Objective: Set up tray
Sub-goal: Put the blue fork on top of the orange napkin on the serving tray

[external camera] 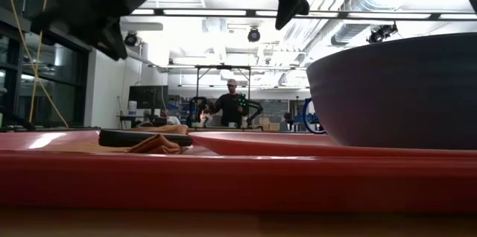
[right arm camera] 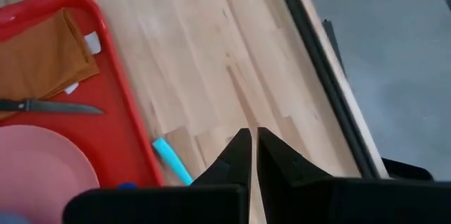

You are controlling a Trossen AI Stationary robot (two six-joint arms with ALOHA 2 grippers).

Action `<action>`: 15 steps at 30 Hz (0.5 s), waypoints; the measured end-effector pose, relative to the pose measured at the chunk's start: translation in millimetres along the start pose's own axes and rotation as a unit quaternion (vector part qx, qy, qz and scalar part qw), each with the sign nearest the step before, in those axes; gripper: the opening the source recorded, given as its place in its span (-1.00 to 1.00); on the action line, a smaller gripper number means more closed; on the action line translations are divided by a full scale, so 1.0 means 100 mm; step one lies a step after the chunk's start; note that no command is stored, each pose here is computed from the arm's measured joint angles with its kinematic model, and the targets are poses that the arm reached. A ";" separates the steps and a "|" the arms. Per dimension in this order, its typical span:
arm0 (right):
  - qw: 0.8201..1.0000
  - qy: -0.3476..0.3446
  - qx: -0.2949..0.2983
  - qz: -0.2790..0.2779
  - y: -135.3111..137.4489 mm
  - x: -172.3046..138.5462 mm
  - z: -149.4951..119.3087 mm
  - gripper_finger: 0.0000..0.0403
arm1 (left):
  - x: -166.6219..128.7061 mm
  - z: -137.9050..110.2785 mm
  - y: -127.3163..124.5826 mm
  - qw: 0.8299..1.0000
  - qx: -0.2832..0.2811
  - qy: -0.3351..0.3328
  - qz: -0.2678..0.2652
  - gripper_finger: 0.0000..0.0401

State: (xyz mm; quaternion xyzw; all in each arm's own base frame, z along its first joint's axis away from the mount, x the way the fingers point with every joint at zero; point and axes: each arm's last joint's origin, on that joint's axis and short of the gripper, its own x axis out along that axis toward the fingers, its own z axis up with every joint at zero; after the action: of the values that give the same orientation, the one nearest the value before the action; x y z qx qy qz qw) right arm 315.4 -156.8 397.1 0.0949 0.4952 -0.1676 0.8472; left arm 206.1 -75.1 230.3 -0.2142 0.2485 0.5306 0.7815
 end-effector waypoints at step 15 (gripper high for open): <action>0.999 -0.036 0.004 -0.018 -0.18 -0.36 -0.11 -1.00 | -0.23 -0.33 -0.53 0.997 0.053 0.058 -0.011 -0.69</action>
State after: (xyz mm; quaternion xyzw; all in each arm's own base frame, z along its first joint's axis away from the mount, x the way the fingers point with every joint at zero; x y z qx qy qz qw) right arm 283.0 -163.0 422.8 0.0832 0.4649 -0.1886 0.8610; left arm 243.2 -130.2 222.5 -0.2056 0.3186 0.4953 0.7816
